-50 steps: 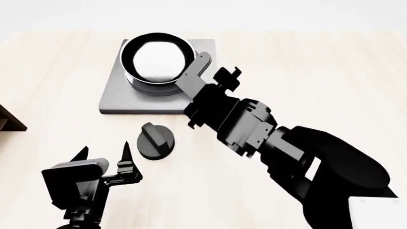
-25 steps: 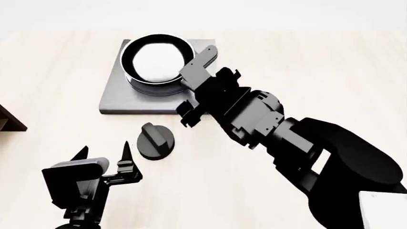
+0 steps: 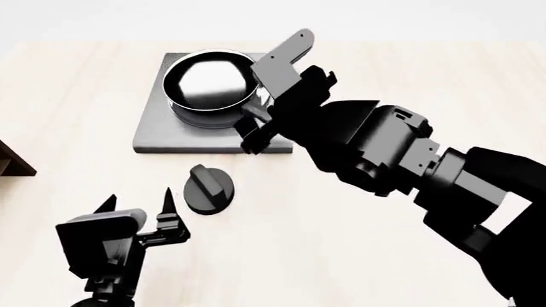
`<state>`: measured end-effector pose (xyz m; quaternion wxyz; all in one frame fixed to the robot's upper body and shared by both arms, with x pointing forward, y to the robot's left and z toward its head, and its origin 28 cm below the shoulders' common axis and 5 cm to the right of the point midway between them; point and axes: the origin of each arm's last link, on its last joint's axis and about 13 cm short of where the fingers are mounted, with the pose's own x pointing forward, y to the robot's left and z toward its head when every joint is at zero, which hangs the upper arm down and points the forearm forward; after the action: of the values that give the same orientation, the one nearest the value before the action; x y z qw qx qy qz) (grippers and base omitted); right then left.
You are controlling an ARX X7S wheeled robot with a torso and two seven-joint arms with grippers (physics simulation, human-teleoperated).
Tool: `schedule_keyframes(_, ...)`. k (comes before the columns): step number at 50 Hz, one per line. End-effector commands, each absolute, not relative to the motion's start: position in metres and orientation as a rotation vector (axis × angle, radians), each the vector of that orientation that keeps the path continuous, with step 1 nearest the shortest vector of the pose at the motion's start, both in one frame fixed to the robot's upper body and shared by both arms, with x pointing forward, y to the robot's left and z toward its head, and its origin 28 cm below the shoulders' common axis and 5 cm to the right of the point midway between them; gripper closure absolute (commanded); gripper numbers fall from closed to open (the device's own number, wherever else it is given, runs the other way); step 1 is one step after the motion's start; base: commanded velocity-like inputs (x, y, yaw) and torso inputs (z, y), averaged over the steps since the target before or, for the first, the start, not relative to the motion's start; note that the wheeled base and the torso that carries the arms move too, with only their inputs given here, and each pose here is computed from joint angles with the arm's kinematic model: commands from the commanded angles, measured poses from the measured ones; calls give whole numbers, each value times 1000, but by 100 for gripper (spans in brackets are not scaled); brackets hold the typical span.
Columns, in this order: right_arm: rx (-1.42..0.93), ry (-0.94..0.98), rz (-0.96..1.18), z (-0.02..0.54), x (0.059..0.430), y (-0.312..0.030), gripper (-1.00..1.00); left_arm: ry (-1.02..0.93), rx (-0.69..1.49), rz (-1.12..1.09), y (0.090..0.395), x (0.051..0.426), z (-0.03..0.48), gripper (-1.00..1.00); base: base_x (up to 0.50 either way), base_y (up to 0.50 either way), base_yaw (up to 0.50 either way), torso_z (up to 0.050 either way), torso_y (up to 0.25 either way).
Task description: Turn on the stove and put the frying pan on it.
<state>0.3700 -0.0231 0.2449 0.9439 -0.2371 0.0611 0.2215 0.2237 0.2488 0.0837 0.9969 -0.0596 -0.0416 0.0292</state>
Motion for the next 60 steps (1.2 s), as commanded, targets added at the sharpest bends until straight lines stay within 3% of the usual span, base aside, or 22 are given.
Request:
schedule_keyframes(1,-434,-50,389,256,334,-50,-100,-90,-114,73,249,225,86,-100,0,0,0,0,0)
schedule_keyframes(29,-197,-435,92,201,197,-129,-100,-325,-149,114,256,210,124,-100,0,0,0,0,0)
schedule_keyframes(45,-76,-597,-5,170,156,-152,-100,-537,-213,103,266,192,136,-100,0,0,0,0,0)
schedule_keyframes(60,-110,-815,-128,173,123,-161,-100,-730,-247,106,273,174,146,-100,0,0,0,0,0)
